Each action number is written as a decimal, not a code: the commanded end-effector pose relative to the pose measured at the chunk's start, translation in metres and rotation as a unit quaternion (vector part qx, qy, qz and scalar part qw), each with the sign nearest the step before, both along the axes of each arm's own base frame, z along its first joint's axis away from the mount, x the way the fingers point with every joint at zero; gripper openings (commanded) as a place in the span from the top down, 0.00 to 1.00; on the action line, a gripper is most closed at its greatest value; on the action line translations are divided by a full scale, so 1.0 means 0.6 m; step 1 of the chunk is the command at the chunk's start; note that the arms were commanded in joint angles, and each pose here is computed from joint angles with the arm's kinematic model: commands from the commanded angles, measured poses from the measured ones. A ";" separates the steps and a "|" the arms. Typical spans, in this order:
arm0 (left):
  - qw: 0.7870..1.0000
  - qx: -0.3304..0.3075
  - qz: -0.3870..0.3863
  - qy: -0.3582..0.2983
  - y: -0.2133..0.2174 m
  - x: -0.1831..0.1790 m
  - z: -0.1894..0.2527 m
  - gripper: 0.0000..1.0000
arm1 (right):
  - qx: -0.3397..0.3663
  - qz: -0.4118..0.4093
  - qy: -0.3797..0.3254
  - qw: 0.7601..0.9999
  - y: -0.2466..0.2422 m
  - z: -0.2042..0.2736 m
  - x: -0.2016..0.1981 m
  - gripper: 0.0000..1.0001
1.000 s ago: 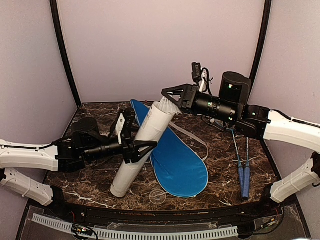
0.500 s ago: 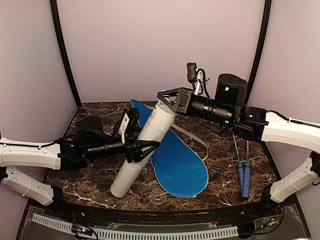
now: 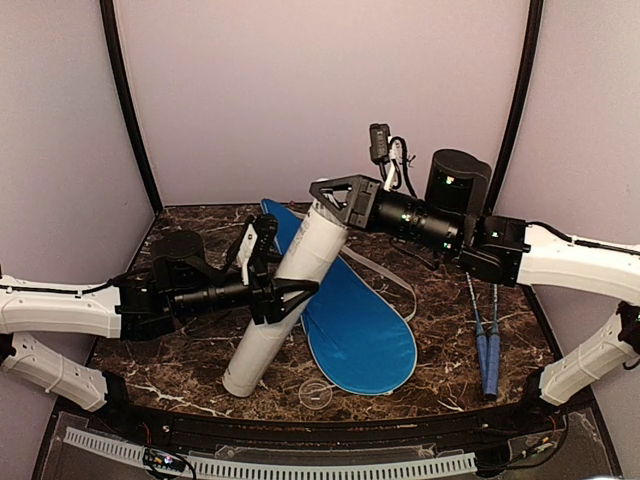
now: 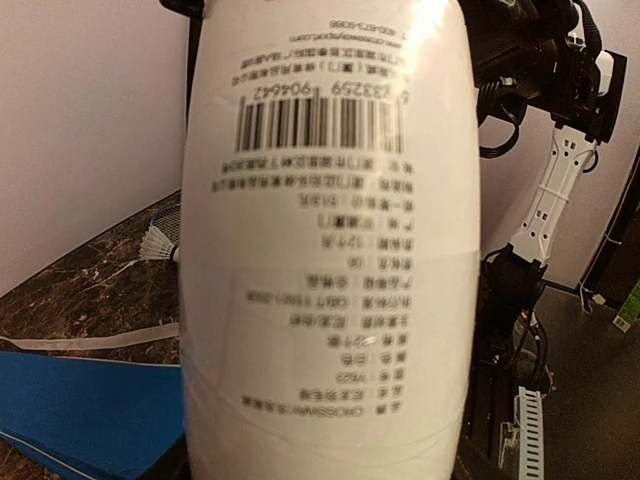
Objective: Pack up the badminton gear
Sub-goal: Place the shuttlecock in the shuttle tube.
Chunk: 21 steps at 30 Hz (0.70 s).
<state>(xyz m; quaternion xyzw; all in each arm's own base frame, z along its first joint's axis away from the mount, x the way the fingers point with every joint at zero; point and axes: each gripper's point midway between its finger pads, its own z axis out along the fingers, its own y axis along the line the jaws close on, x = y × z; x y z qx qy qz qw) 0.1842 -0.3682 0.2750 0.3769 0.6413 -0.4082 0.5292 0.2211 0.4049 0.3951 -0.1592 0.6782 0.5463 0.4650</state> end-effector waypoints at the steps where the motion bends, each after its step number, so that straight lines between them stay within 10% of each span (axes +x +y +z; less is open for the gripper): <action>1: 0.997 -0.052 -0.055 -0.031 -0.011 -0.033 0.067 0.38 | 0.012 0.016 -0.016 1.000 0.017 0.003 -0.013 0.94; 16: 0.991 -0.114 -0.063 -0.013 0.001 -0.045 0.105 0.38 | 0.001 0.007 -0.034 0.999 -0.004 -0.042 -0.019 0.96; 21: 0.996 -0.083 -0.041 -0.020 0.006 -0.034 0.082 0.38 | -0.013 0.013 -0.029 0.999 -0.001 -0.040 -0.021 0.77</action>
